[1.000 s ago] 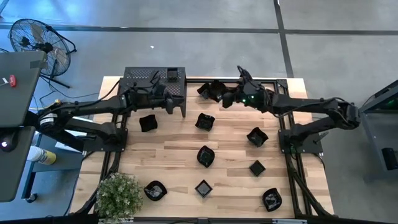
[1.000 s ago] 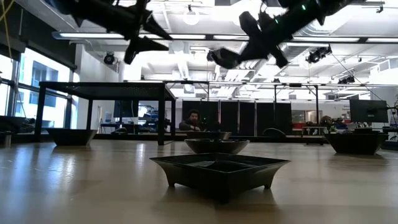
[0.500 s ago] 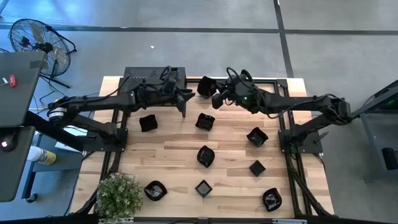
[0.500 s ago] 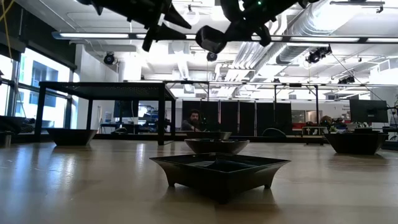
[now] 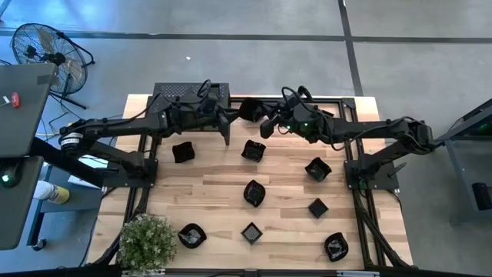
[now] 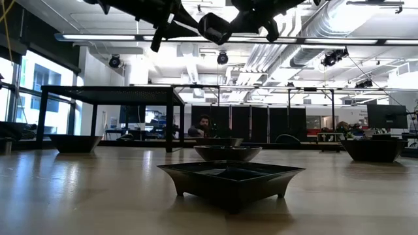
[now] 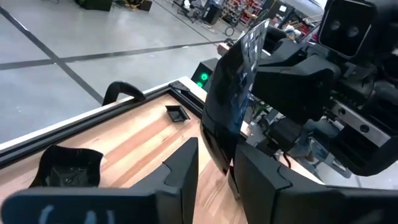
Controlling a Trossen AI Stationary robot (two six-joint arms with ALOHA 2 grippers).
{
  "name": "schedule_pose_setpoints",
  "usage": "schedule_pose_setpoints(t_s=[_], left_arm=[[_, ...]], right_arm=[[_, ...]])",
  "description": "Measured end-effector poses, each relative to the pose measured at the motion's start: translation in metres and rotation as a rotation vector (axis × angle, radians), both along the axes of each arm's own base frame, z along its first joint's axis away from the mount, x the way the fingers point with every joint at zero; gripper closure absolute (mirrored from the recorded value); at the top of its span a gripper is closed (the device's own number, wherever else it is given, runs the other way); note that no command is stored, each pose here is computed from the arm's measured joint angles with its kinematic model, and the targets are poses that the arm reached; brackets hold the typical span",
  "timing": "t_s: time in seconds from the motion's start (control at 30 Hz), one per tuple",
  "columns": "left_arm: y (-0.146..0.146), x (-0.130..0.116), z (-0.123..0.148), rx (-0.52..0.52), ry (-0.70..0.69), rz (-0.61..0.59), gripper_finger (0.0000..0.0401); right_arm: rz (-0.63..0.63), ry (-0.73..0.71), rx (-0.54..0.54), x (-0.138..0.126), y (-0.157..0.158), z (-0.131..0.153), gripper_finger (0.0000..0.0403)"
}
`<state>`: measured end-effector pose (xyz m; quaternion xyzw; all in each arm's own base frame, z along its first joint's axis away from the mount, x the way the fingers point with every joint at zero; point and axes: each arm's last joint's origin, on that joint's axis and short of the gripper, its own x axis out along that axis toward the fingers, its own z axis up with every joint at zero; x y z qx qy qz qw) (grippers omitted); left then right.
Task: Pick & Place Mini shaped plates
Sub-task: Put the leaf-shaped plate on the shelf
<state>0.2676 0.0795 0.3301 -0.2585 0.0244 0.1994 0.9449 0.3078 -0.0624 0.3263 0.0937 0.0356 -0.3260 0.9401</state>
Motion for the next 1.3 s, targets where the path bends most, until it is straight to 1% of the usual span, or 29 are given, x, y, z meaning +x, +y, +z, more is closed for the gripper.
schedule_pose_setpoints(t_s=[0.13, 0.27, 0.3, 0.4, 0.47, 0.6, 0.7, 0.83, 0.9, 0.97, 1.03, 1.1, 1.23, 1.3], left_arm=[[0.0, 0.0, 0.0, 0.0, -0.001, 0.0, 0.0332], [0.001, 0.0, -0.001, 0.002, 0.002, 0.012, 0.0385], [0.001, 0.0, -0.001, 0.002, 0.002, 0.014, 0.0392], [0.004, -0.006, 0.002, -0.004, 0.008, 0.031, 0.0392], [0.007, -0.012, 0.008, -0.01, 0.05, 0.029, 0.0397], [0.021, -0.033, 0.029, 0.026, 0.209, 0.028, 0.0399], [0.033, -0.055, 0.048, 0.035, 0.361, -0.033, 0.04], [0.047, -0.091, 0.07, 0.034, 0.572, -0.077, 0.04], [0.053, -0.106, 0.074, 0.009, 0.693, -0.083, 0.04], [0.061, -0.116, 0.074, -0.017, 0.794, -0.097, 0.04], [0.07, -0.119, 0.072, -0.032, 0.858, -0.139, 0.04], [0.08, -0.114, 0.066, -0.038, 0.911, -0.2, 0.0401], [0.1, -0.094, 0.052, 0.022, 1.025, -0.334, 0.0401], [0.111, -0.085, 0.047, 0.052, 1.079, -0.377, 0.0401]], right_arm=[[0.031, 0.002, 0.0, 0.001, 0.001, 0.0, 0.0398], [0.04, -0.013, 0.001, 0.001, 0.001, 0.001, 0.0379], [0.042, -0.016, 0.003, 0.001, 0.001, 0.002, 0.0373], [0.045, -0.014, 0.003, 0.0, 0.002, 0.002, 0.0349], [0.044, -0.018, 0.003, -0.001, 0.002, 0.003, 0.0331], [0.043, -0.02, -0.002, -0.009, 0.002, 0.01, 0.0301], [0.045, 0.002, -0.014, -0.014, 0.003, 0.013, 0.029], [0.056, 0.026, -0.037, -0.018, 0.004, 0.016, 0.0294], [0.069, 0.034, -0.048, -0.018, 0.004, 0.016, 0.0302], [0.086, 0.035, -0.046, -0.018, 0.005, 0.016, 0.0311], [0.095, 0.036, -0.046, -0.018, 0.005, 0.016, 0.0321], [0.097, 0.039, -0.052, -0.018, 0.005, 0.016, 0.0329], [0.107, 0.054, -0.073, -0.018, 0.005, 0.016, 0.0346], [0.127, 0.053, -0.072, -0.017, 0.006, 0.016, 0.0354]])
